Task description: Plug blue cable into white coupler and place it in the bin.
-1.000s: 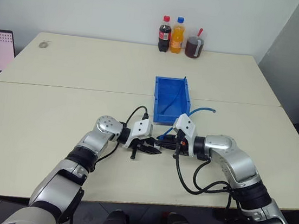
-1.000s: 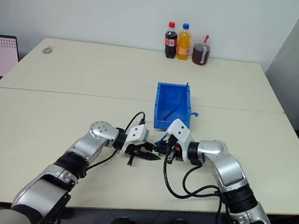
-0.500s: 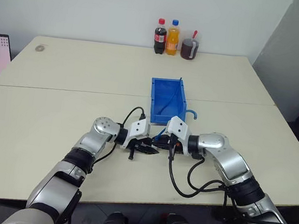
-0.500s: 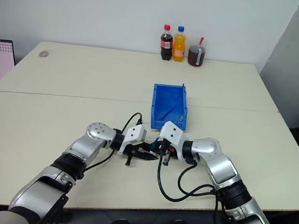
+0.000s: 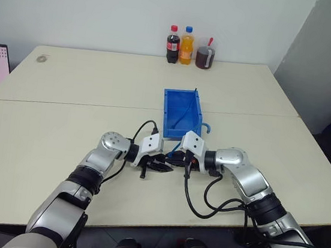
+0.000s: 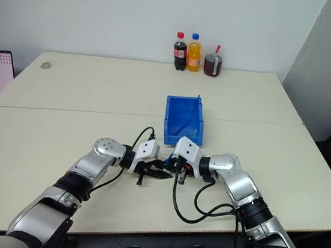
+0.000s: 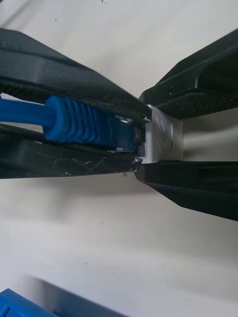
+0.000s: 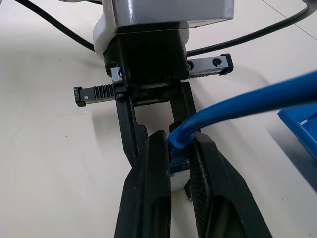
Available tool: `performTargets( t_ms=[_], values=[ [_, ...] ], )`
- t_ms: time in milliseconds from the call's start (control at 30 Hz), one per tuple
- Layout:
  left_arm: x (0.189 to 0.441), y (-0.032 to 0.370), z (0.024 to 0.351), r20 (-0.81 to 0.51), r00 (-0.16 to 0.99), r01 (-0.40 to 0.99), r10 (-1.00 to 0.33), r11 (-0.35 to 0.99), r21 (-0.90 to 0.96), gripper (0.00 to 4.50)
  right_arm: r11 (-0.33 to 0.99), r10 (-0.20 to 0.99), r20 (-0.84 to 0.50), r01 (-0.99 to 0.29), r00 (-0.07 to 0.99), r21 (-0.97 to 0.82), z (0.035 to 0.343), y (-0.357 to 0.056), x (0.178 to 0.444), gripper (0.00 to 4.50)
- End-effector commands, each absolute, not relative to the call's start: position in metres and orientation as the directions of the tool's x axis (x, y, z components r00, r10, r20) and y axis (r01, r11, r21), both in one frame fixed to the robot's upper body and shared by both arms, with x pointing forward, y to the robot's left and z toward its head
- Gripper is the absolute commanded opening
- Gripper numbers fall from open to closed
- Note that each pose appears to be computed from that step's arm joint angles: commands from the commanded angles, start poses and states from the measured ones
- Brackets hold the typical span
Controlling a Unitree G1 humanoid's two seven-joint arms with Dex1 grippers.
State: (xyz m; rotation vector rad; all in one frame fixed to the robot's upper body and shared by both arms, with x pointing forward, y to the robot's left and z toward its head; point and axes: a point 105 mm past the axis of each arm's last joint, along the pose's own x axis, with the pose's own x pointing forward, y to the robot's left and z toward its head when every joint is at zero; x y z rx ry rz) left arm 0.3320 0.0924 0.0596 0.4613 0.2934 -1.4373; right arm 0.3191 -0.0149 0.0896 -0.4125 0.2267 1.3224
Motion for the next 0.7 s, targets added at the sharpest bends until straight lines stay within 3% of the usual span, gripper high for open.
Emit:
performTargets(
  t_ms=[33,267,467,600,700],
  values=[
    [0.331,0.091,0.073,-0.418,0.150,0.983,-0.896,0.090,0.161,1.89,0.305,0.827,-0.480,-0.951,0.292,-0.053,0.061,-0.038,0.319,0.27],
    [0.319,0.111,0.103,-0.327,0.271,0.959,-0.906,0.222,0.178,3.32,0.403,0.869,-0.330,-0.914,0.369,0.041,0.114,-0.036,0.310,0.27],
    [0.298,0.117,0.134,-0.223,0.390,0.919,-0.894,0.361,0.158,4.48,0.492,0.865,-0.202,-0.856,0.460,0.159,0.178,-0.040,0.328,0.27],
    [0.292,0.125,0.160,-0.126,0.538,0.840,-0.834,0.517,0.162,4.48,0.535,0.845,-0.161,-0.797,0.510,0.281,0.217,-0.045,0.352,0.27],
    [0.293,0.131,0.173,-0.067,0.638,0.766,-0.767,0.623,0.159,4.48,0.564,0.825,-0.170,-0.771,0.539,0.295,0.228,-0.049,0.370,0.27]
  ],
)
